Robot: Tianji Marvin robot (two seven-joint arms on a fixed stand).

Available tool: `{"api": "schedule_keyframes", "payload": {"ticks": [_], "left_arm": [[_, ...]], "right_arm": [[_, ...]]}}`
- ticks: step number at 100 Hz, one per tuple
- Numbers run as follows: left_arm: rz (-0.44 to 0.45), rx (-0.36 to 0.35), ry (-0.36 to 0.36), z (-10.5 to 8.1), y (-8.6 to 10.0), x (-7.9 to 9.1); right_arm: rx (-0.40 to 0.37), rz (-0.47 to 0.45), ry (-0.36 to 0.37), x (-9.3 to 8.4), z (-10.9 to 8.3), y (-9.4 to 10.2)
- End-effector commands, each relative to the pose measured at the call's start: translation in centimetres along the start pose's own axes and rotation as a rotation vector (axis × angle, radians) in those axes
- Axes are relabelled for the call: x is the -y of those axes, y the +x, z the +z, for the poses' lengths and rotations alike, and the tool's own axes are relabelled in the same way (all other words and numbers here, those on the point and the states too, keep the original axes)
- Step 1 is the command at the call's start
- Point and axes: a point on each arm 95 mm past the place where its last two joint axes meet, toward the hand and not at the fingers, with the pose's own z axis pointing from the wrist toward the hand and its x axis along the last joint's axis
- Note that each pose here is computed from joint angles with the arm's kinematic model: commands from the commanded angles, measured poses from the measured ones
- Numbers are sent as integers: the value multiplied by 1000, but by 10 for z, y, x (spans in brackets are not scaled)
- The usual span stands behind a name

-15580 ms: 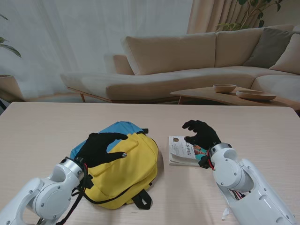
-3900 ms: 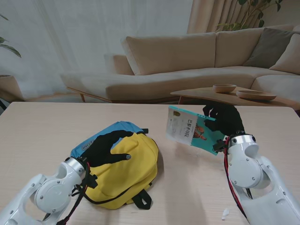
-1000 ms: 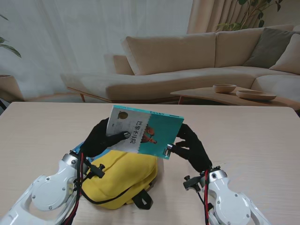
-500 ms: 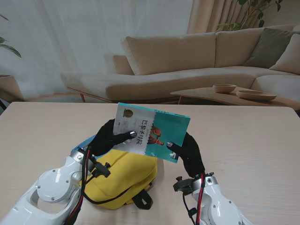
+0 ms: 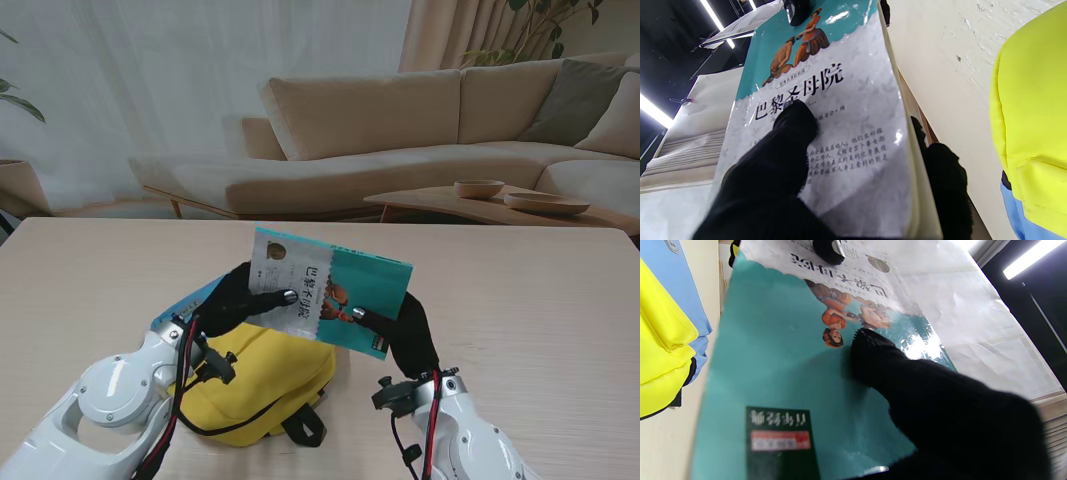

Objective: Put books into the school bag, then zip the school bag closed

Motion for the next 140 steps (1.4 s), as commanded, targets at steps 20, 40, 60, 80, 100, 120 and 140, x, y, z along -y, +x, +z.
{"api": "schedule_keyframes", "payload": {"ticks": [20,40,60,80,100,120,140], "left_arm": [[32,8,-36,-5,2,-6],[105,21,-60,-11,-2,-5],[247,20,-73,-23,-8,0],[384,49,-103,-38,-11,6],[510,124,-138,-54,-16,8],[682,245,-238,-64,-24,1],[847,355,-349,-68,-35,-11]], "right_arm": [[17,31,30,7,-1,7],[28,53,1,4,2,11],[57,82,-41,0,5,16],[74,95,-97,-5,10,21],[70,78,-152,-15,15,25],[66,68,-198,-26,19,26],[69,72,-218,-31,20,25]]}}
